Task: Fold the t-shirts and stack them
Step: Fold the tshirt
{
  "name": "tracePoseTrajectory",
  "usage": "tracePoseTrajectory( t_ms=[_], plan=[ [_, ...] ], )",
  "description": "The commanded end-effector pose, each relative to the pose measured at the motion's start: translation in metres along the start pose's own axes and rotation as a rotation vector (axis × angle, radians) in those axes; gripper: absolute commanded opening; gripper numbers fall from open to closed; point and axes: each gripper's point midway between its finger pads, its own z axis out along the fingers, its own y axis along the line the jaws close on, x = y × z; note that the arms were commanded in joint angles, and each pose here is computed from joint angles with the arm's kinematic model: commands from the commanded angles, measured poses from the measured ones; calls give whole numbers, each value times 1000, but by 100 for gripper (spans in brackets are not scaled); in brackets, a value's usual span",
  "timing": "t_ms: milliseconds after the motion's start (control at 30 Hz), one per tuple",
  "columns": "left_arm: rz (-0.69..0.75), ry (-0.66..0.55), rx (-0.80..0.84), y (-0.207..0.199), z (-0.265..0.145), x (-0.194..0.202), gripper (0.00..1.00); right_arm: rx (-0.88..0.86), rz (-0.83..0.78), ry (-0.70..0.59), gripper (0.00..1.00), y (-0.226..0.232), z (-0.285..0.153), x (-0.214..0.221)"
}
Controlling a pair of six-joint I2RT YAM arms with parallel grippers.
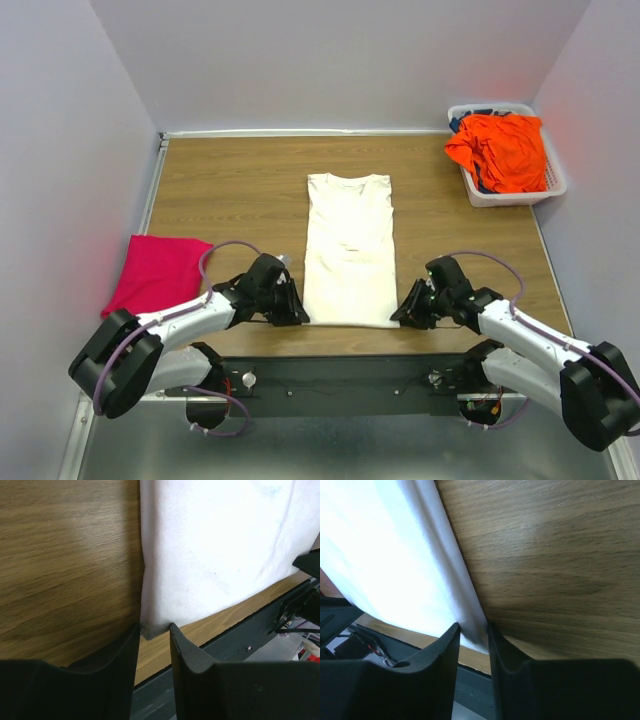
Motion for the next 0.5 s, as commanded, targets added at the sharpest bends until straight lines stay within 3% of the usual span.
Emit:
tracePoseTrajectory(
  t_ms=[0,133,233,300,467],
  plan=[
    [3,-21,-74,18,3,-3,32,55,-6,-2,31,-18,4,4],
    [34,-33,-38,5,0,-9,15,24,-18,1,19,-9,1,2],
    [60,-48,-15,-8,-7,-17,6,-27,-37,-1,4,3,-5,2],
    [69,-46,-9,-12,-10,-18,1,-68,-49,-9,1,11,-11,1],
    [63,-54,26,-22,-22,-15,0,-124,-56,-21,1,21,-24,4]
  ],
)
